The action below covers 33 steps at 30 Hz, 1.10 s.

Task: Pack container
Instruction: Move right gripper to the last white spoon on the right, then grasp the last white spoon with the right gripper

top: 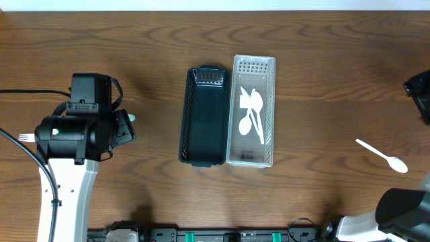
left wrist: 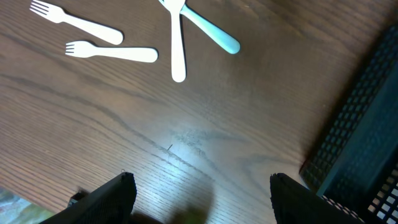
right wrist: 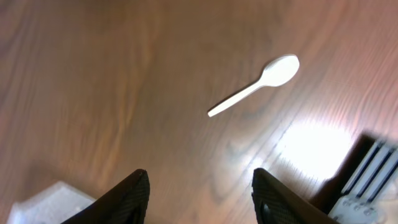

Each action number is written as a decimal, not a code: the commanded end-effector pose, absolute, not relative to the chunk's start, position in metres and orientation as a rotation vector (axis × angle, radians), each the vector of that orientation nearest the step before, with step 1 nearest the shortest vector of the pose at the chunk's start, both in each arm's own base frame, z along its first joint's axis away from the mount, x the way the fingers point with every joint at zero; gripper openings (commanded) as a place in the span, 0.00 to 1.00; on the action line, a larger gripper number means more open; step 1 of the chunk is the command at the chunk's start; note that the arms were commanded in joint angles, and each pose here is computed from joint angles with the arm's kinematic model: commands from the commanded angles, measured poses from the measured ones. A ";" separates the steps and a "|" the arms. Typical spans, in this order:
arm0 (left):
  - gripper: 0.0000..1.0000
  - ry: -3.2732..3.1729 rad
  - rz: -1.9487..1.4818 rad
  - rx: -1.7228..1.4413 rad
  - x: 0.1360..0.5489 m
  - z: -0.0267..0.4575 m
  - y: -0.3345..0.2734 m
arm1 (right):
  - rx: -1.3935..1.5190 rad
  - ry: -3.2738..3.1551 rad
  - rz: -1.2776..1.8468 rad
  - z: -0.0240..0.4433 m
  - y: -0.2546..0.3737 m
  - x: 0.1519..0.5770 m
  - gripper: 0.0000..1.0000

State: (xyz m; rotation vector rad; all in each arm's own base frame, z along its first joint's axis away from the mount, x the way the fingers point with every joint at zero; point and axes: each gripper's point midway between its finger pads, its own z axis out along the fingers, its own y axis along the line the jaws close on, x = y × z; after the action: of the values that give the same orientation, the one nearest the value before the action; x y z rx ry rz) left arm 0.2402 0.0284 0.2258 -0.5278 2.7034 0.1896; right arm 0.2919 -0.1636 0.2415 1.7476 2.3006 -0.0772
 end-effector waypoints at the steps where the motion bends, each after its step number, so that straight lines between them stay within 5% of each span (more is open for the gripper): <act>1: 0.72 2.685 0.200 -0.539 0.242 0.232 0.032 | 2.037 2.130 -0.081 0.209 -0.177 0.281 0.52; 5: 0.72 2.685 0.200 -0.539 0.242 0.232 0.032 | 2.145 2.055 -0.089 0.162 -0.190 0.277 0.46; 18: 0.72 2.688 0.202 -0.539 0.241 0.231 0.032 | 2.383 1.849 -0.099 0.040 -0.187 0.245 0.51; 33: 0.72 2.696 0.204 -0.540 0.240 0.231 0.032 | 2.366 1.760 0.000 0.016 -0.192 0.254 0.47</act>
State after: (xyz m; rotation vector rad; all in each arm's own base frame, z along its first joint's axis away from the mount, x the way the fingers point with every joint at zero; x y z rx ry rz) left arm 0.2376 0.0284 0.2248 -0.5276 2.7146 0.1933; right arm 0.2583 -0.1907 0.0196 2.3065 1.8121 -0.0170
